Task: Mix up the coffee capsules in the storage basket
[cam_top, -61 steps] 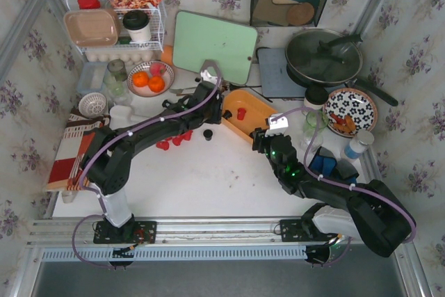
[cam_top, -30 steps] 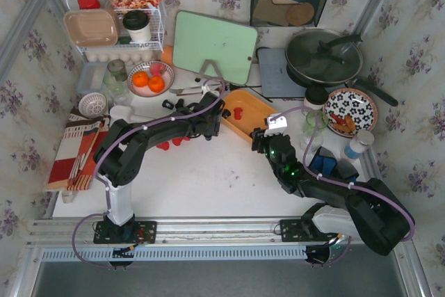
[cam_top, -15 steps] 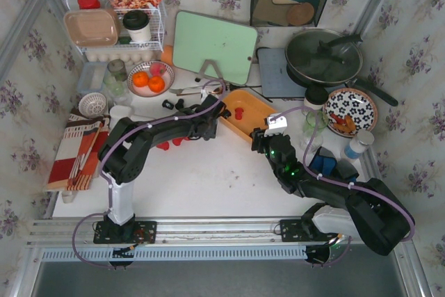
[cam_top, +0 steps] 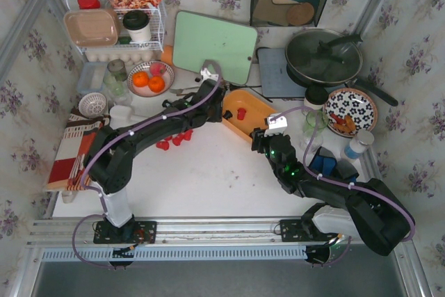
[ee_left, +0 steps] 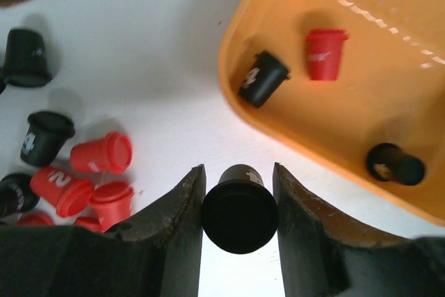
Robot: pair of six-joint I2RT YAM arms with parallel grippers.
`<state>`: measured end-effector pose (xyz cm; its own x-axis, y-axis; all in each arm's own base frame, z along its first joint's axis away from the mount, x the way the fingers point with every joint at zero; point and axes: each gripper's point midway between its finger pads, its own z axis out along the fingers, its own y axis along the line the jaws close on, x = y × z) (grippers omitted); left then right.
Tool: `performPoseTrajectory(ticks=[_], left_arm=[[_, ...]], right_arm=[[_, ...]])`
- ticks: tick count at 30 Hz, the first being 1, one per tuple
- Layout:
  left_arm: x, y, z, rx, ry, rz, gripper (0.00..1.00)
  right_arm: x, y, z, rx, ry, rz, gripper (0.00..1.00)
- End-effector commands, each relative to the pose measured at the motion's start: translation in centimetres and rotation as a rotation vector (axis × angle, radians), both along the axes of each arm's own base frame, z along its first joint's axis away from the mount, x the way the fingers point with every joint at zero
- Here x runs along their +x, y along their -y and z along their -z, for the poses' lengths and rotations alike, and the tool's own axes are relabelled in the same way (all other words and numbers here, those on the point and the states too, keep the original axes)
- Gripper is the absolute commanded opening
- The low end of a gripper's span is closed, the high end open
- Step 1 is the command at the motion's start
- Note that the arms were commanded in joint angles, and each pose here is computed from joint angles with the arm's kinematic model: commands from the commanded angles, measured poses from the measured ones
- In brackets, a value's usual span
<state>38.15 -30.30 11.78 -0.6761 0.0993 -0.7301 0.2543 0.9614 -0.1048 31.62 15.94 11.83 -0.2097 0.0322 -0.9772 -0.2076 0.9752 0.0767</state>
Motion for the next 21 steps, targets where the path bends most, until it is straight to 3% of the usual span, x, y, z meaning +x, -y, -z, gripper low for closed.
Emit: performPoseTrajectory(ticks=[1, 12, 16, 21], left_arm=[[1.5, 2.6, -2.5, -0.066, 0.068, 0.084, 0.28], [3.8, 6.7, -1.4, -0.101, 0.043, 0.162, 0.34], [4.0, 7.6, -0.1, -0.091, -0.006, 0.181, 0.48], [4.0, 7.7, 0.5, -0.080, -0.024, 0.188, 0.53]], right_arm=[[0.3, -0.2, -1.0, 0.027, 0.027, 0.002, 0.60], [0.3, -0.2, -1.0, 0.026, 0.028, 0.004, 0.61], [0.2, -0.2, -1.1, 0.026, 0.027, -0.001, 0.60], [0.3, -0.3, -1.1, 0.026, 0.026, -0.001, 0.60]])
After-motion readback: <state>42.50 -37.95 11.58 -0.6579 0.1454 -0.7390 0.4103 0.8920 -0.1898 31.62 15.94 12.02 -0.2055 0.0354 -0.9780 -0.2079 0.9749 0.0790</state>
